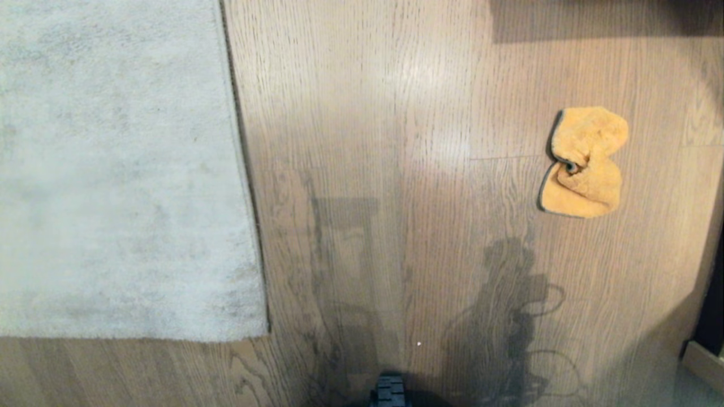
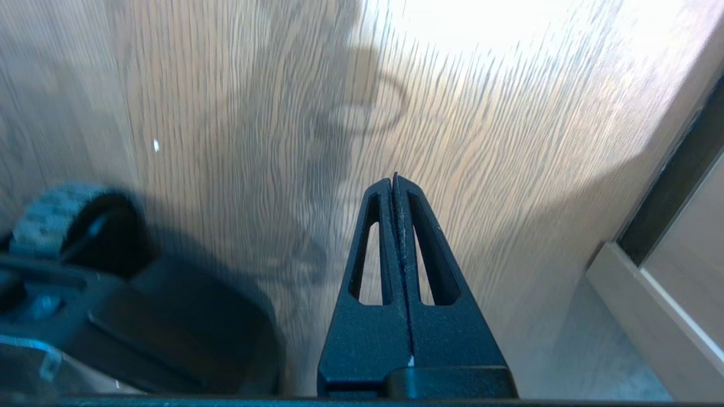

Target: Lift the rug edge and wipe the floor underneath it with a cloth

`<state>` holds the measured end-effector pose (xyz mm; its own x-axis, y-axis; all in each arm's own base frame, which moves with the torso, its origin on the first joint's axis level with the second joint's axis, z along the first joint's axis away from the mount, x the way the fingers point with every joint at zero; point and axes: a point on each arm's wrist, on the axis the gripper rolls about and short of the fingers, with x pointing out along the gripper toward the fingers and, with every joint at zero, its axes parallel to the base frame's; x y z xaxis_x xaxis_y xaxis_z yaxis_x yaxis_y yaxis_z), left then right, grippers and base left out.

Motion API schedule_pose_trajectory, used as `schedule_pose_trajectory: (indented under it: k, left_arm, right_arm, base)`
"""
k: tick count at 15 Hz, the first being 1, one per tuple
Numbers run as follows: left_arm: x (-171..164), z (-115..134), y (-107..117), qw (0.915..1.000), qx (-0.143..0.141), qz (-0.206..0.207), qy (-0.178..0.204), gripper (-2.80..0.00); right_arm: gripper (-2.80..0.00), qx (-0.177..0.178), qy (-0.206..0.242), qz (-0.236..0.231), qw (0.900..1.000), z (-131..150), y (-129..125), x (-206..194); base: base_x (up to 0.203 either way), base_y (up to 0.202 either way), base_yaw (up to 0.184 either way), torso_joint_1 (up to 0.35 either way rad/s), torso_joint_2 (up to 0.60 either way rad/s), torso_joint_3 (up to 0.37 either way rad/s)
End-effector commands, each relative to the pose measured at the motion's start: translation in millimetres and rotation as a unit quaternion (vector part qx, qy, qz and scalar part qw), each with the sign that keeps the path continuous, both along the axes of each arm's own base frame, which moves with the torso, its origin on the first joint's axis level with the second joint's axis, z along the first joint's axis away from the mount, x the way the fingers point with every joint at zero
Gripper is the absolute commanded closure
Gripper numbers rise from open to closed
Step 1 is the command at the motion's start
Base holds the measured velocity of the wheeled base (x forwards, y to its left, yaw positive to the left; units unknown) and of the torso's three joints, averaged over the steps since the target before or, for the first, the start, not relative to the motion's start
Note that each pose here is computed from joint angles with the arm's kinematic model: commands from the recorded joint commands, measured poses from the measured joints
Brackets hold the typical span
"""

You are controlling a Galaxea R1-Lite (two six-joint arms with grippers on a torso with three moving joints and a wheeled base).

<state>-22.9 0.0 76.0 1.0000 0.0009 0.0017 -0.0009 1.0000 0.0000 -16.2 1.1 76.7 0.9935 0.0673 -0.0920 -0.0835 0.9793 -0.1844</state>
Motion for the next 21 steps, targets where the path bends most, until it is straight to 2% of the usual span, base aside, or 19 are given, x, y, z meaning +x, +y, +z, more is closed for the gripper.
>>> schedule_pose_trajectory:
  k: [1, 6, 9, 21]
  left_arm:
    - [0.0, -0.1, 0.0, 1.0000, 0.000, 0.000, 0.000, 0.00]
    - [0.0, -0.1, 0.0, 1.0000, 0.000, 0.000, 0.000, 0.00]
    - [0.0, 0.1, 0.0, 1.0000, 0.000, 0.000, -0.001, 0.00]
    - [0.1, -0.4, 0.0, 1.0000, 0.000, 0.000, 0.000, 0.00]
  right_arm:
    - [0.00, 0.004, -0.032, -0.001, 0.999, -0.9, 0.0, -4.9]
    - [0.00, 0.016, -0.042, -0.002, 0.999, -1.8, -0.1, -6.6]
    - [0.00, 0.046, -0.040, -0.007, 0.998, -1.8, -0.2, -6.6]
    - [0.00, 0.048, -0.040, -0.007, 0.998, -1.8, -0.2, -6.6]
  base:
    - [0.000, 0.000, 0.000, 0.000, 0.00, 0.000]
    - [0.000, 0.000, 0.000, 0.000, 0.00, 0.000]
    - [0.000, 0.000, 0.000, 0.000, 0.00, 0.000]
    - [0.000, 0.000, 0.000, 0.000, 0.00, 0.000]
